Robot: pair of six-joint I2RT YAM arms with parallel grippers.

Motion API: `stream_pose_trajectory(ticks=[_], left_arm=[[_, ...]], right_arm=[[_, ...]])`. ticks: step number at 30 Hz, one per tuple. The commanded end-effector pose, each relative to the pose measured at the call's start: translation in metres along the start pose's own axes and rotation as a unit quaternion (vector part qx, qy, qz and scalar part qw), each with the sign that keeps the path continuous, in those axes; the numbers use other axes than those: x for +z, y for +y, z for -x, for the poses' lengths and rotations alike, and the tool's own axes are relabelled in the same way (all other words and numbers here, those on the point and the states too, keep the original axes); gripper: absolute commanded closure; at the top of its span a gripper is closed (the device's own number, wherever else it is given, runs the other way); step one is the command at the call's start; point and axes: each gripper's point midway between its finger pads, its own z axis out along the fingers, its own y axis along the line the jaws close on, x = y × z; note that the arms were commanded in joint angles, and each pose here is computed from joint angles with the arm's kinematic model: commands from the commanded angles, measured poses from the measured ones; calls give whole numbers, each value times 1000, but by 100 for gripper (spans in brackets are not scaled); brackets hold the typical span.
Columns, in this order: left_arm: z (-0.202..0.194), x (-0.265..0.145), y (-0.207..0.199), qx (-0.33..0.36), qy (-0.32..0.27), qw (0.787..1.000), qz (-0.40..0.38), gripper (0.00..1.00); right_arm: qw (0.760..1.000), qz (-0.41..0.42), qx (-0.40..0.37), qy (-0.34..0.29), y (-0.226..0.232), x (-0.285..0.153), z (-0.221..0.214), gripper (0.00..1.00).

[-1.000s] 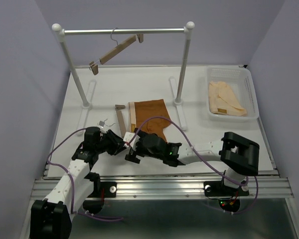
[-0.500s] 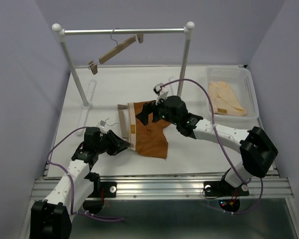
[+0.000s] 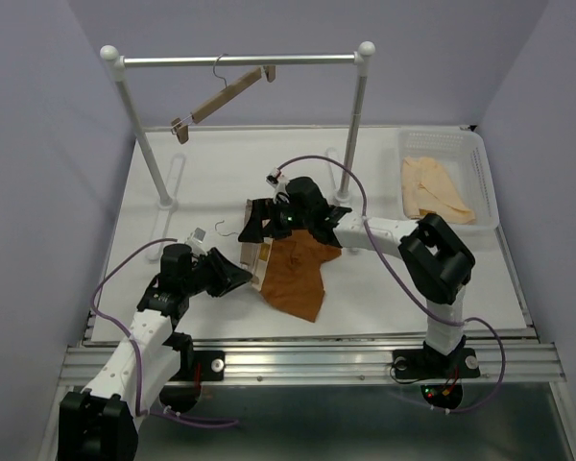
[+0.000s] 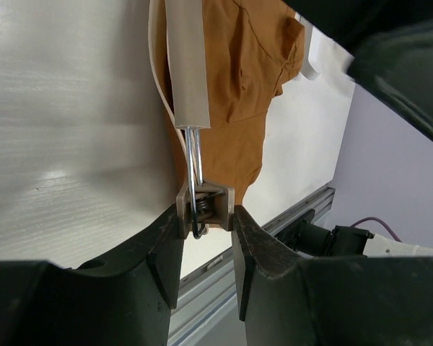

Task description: Clip the underwear to the hanger

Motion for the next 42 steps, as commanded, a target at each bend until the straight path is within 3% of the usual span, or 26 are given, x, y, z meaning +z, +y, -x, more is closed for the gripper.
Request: stream_pose_trajectory(ticks=[1, 6, 13, 30, 38, 42], left_arm=[[8, -2, -21, 41, -12, 998, -41, 87], [8, 2, -18, 41, -10, 998, -41, 87], [6, 4, -18, 41, -8, 998, -43, 87], [-2, 5, -16, 36, 2, 998, -54, 87], [-5, 6, -14, 35, 5, 998, -52, 86], [-5, 6, -15, 35, 5, 998, -55, 86]], right_arm=[[999, 16, 34, 2, 8, 15, 12, 0], [995, -72, 68, -25, -29, 25, 16, 0], [984, -129, 120, -18, -57, 29, -1, 3], [982, -54, 178, -37, -45, 50, -1, 17], [978, -50, 199, -27, -48, 56, -8, 29], [977, -56, 205, -30, -51, 56, -9, 29]])
